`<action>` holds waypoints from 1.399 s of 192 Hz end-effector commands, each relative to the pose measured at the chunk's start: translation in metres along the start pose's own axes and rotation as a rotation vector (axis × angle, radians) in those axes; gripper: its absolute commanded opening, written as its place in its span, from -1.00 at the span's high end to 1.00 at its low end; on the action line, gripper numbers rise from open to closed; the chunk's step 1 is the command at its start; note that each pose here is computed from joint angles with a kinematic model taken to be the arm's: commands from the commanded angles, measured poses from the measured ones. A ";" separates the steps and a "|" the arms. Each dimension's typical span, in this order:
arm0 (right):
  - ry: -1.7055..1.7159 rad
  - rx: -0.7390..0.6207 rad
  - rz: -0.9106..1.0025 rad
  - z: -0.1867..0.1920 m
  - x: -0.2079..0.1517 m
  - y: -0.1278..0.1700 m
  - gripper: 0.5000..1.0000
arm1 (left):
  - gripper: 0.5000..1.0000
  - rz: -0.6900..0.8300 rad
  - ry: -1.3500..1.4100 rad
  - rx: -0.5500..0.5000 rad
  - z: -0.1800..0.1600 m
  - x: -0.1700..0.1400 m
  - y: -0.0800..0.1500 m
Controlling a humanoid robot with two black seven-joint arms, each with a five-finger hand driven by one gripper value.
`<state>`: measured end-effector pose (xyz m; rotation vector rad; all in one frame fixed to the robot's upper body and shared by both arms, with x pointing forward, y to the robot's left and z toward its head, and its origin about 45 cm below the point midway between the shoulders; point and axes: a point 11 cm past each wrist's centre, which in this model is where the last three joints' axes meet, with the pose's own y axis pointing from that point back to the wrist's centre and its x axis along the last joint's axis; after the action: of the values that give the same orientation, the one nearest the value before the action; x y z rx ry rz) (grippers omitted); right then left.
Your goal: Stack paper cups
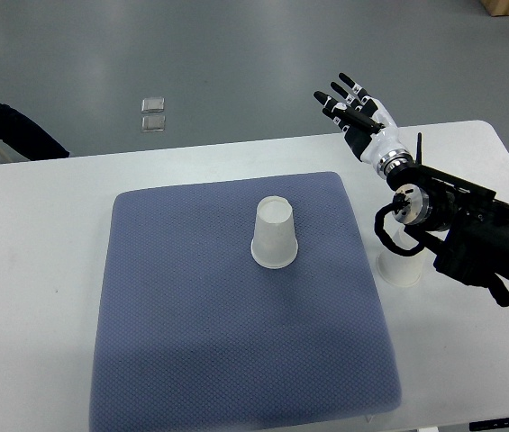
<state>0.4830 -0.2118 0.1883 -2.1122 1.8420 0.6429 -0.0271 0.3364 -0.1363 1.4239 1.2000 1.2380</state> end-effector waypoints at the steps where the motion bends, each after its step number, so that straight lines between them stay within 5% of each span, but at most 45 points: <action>1: -0.001 -0.002 0.000 0.001 0.000 0.000 -0.66 | -1.00 0.003 0.003 0.000 -0.001 0.001 0.000; 268: -0.009 0.034 0.029 -0.014 0.010 -0.003 -0.66 | -1.00 0.019 -0.004 0.000 0.001 0.006 0.000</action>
<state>0.4868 -0.2237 0.1937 -2.0663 1.8591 0.6337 -0.0259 0.3420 -0.1357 1.4394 1.1852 1.2482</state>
